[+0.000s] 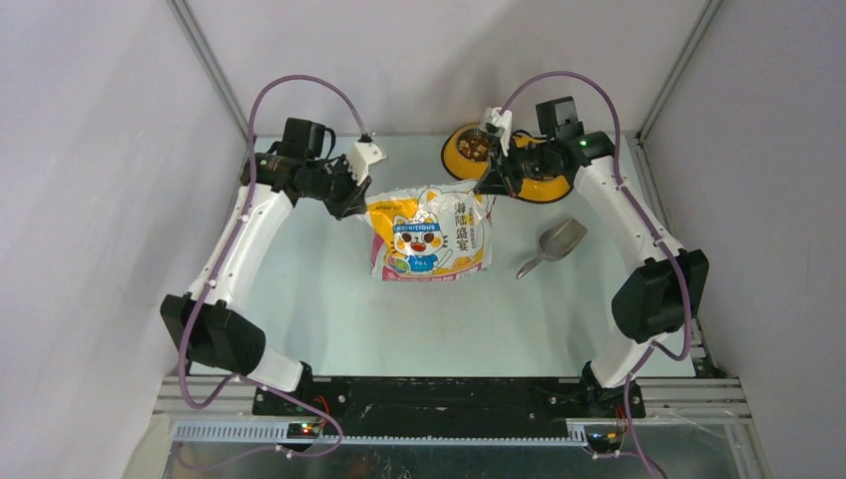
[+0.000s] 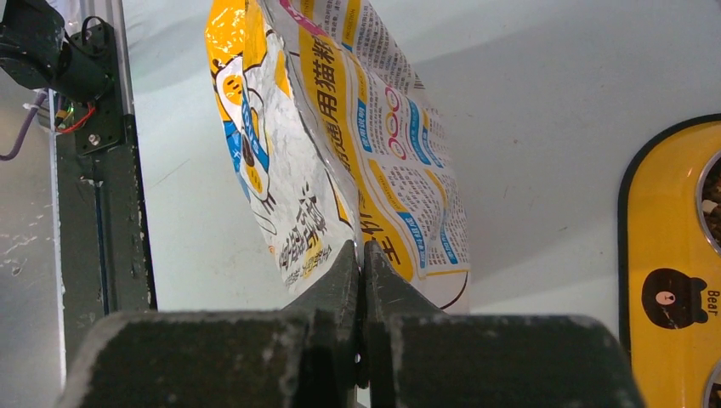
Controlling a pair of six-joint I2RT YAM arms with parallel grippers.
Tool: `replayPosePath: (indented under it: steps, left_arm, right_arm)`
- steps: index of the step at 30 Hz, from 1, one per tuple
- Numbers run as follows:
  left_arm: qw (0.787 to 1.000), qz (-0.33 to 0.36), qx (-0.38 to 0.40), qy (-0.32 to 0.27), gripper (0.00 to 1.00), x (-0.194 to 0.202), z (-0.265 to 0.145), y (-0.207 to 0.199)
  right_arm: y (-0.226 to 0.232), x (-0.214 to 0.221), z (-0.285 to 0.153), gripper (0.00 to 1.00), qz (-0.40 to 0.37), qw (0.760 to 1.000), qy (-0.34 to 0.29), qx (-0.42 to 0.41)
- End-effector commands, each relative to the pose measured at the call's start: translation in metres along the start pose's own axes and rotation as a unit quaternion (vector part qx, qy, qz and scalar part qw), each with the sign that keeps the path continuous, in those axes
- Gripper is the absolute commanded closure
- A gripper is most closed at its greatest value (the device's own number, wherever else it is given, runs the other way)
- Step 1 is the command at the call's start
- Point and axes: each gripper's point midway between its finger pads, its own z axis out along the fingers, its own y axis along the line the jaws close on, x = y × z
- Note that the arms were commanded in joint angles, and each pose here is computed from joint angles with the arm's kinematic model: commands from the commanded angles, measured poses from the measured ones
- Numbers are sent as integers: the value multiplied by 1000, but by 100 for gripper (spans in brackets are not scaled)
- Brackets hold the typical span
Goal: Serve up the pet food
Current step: Move the pet food bag to the center of the board.
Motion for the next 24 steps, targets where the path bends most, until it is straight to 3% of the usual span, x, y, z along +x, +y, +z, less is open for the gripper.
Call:
replayPosePath:
  steps: [1, 2, 4, 14, 19, 24]
  left_arm:
    - [1000, 6, 14, 8, 89, 3, 5, 2]
    - [1000, 3, 18, 9, 97, 3, 5, 1]
    - [1000, 3, 16, 2, 100, -2, 2, 2]
    - [987, -17, -139, -78, 100, -40, -65, 57]
    - [983, -31, -162, -85, 100, -35, -80, 68]
    - [986, -40, -142, -81, 100, -25, -70, 66]
  right_arm:
    - [2, -33, -15, 100, -51, 998, -42, 18]
    - [3, -34, -15, 100, -51, 998, -42, 19]
    - [3, -37, -16, 100, -51, 997, -45, 22]
    - [11, -56, 22, 100, -53, 997, -46, 32]
    - [12, -82, 33, 100, -51, 995, -69, 46]
    - [7, -85, 33, 100, -43, 995, -70, 52]
